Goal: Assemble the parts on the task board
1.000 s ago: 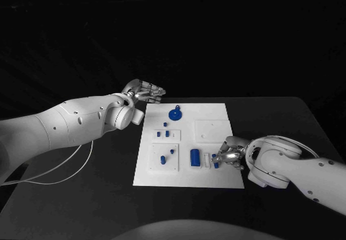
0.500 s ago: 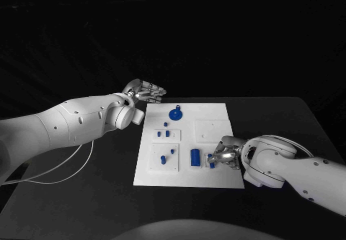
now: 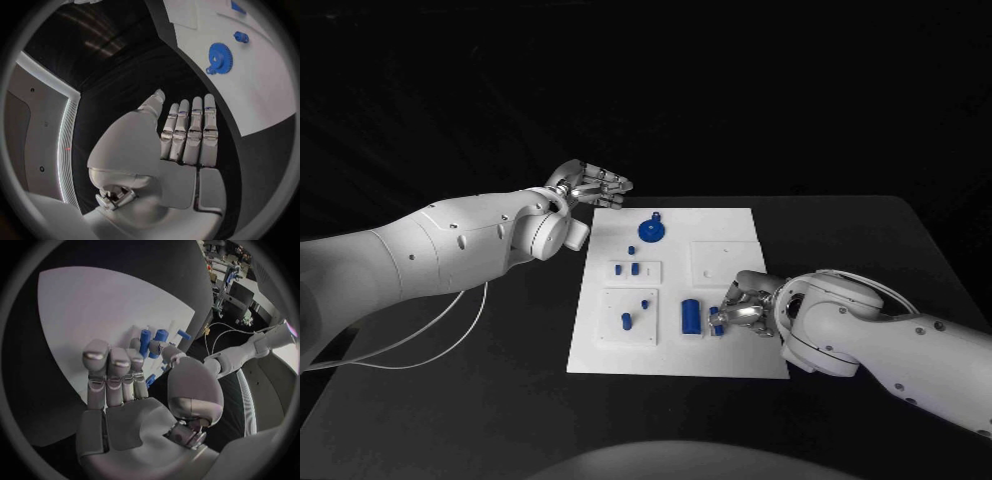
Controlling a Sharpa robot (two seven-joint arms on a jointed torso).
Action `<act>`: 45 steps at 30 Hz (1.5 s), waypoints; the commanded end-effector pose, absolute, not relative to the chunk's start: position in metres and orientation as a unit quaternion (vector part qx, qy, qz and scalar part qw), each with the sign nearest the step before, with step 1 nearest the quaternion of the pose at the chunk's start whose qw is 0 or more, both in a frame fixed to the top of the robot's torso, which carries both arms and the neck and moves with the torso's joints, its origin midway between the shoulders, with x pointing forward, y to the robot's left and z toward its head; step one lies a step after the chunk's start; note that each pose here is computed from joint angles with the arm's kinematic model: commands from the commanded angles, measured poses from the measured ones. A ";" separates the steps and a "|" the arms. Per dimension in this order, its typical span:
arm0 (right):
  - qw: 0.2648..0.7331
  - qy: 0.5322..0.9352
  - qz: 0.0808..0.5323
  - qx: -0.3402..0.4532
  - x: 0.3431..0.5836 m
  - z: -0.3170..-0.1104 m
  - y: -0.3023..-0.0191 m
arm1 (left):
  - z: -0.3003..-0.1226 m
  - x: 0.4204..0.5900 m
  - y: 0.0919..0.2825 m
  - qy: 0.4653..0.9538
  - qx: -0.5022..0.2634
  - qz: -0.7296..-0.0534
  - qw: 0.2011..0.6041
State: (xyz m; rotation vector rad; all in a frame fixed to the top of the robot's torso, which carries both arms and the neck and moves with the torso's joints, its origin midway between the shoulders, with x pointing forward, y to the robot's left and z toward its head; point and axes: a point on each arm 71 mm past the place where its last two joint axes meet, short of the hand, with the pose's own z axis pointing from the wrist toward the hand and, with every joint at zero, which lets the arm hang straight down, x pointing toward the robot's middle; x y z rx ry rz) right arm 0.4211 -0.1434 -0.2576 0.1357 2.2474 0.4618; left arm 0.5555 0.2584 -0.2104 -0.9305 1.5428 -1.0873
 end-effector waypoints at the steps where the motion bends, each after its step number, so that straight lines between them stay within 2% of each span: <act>1: 0.420 0.890 0.175 0.039 0.423 -0.258 -0.142 | -0.211 0.555 0.256 0.637 -0.382 -0.455 0.491; 18: 0.406 0.899 0.162 0.026 0.423 -0.266 -0.142 | -0.210 0.555 0.257 0.637 -0.383 -0.454 0.491; 45: 0.397 0.902 0.168 0.026 0.419 -0.268 -0.140 | -0.211 0.554 0.258 0.638 -0.383 -0.454 0.491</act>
